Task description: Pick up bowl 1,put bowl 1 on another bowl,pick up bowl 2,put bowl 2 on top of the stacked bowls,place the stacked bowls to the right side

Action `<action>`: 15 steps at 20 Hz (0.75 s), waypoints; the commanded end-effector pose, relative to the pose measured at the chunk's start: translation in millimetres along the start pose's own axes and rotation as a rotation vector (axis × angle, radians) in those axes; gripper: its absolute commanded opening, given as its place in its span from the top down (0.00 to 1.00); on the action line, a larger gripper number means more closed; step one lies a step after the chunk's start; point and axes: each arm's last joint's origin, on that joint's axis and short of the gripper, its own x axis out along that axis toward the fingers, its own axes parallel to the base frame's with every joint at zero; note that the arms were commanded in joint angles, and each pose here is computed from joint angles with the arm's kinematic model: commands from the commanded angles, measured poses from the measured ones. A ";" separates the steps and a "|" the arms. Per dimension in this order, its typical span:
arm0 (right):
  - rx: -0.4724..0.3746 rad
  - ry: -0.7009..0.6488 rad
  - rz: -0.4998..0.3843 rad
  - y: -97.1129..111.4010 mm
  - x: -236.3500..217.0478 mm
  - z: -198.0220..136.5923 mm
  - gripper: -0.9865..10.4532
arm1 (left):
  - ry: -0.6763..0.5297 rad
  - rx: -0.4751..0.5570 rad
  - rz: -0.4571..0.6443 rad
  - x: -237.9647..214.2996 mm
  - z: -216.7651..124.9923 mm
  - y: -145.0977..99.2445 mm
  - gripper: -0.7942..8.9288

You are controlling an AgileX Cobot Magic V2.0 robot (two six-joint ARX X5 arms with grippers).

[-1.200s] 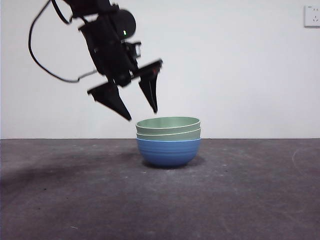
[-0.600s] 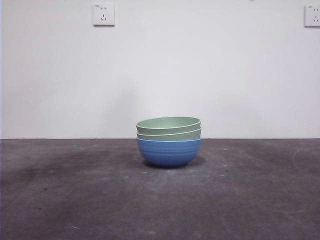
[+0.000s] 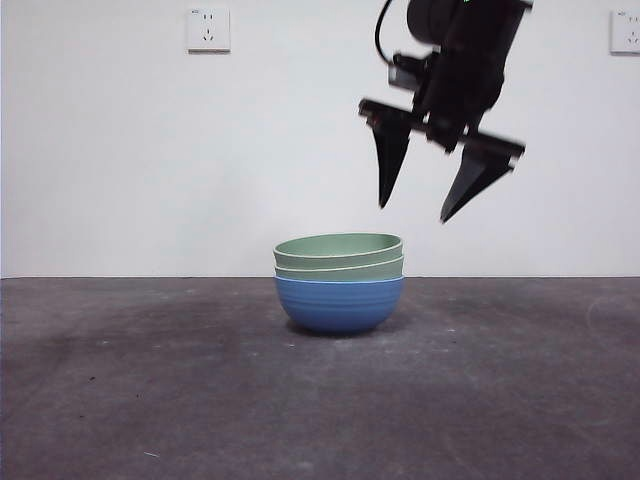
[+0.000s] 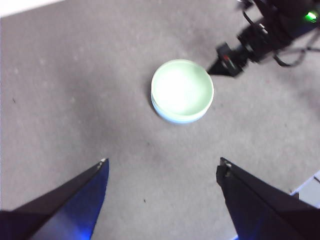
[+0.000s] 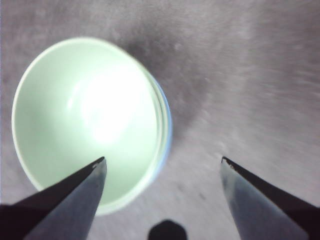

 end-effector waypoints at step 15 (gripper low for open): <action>0.086 0.108 0.094 -16.6 82.4 -4.1 0.71 | -0.015 0.018 -0.011 0.1 1.4 -0.6 0.54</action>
